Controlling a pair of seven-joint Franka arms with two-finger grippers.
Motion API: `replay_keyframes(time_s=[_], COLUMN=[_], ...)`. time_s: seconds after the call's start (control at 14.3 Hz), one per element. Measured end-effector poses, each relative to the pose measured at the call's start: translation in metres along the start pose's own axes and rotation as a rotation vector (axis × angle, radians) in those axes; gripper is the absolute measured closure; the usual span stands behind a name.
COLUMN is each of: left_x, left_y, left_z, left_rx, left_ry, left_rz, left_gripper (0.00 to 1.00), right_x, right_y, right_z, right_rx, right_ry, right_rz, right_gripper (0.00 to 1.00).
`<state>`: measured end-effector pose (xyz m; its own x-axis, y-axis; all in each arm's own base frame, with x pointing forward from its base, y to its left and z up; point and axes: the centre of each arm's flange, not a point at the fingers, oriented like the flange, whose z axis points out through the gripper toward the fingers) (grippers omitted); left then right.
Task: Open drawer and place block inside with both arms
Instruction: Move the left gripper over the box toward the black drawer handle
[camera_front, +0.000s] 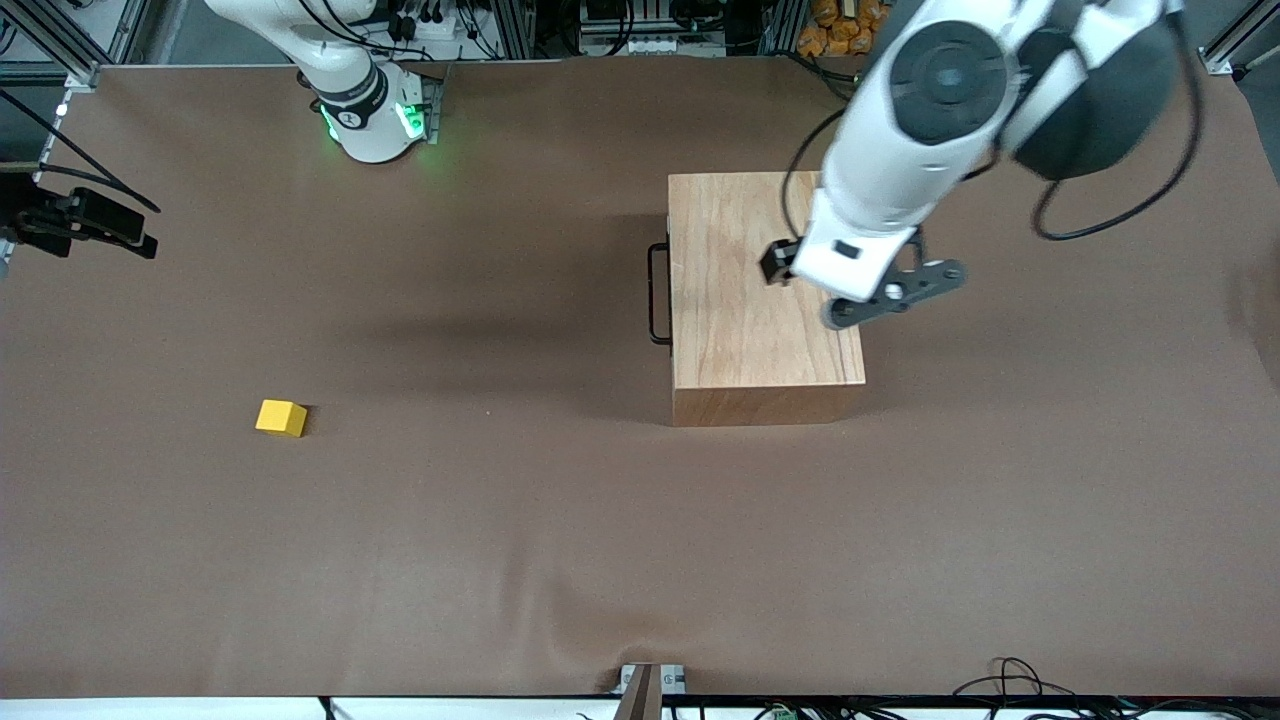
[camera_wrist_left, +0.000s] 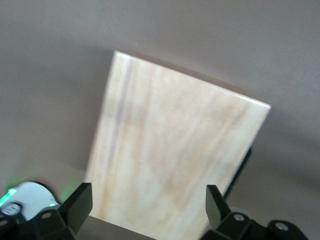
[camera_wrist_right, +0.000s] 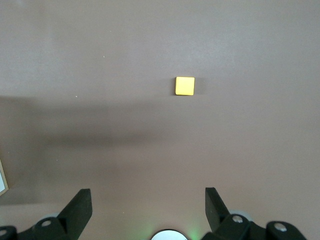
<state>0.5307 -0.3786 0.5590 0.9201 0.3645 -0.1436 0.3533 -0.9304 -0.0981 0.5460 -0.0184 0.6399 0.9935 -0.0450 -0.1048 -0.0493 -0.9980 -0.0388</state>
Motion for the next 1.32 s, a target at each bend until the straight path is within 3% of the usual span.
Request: replay_keyframes(time_s=[0.14, 0.49, 0.84, 1.32], left_x=[-0.043, -0.132, -0.128, -0.156], left_y=[0.049, 0.132, 0.166, 0.194], left_z=[0.021, 0.084, 0.134, 0.194], left_rx=[0.003, 0.065, 0.035, 0.098], left_ry=[0.027, 0.165, 0.199, 0.243], left_rz=[-0.062, -0.043, -0.023, 0.109], left_gripper=[0.00, 0.00, 0.00, 0.00], right_x=[0.000, 0.000, 0.000, 0.000], right_y=[0.000, 0.000, 0.000, 0.001], right_z=[0.000, 0.001, 0.001, 0.001], right_rx=[0.000, 0.000, 0.000, 0.000], right_ry=[0.000, -0.001, -0.003, -0.006], right_rz=[0.000, 0.000, 0.001, 0.001], right_gripper=[0.00, 0.00, 0.00, 0.00])
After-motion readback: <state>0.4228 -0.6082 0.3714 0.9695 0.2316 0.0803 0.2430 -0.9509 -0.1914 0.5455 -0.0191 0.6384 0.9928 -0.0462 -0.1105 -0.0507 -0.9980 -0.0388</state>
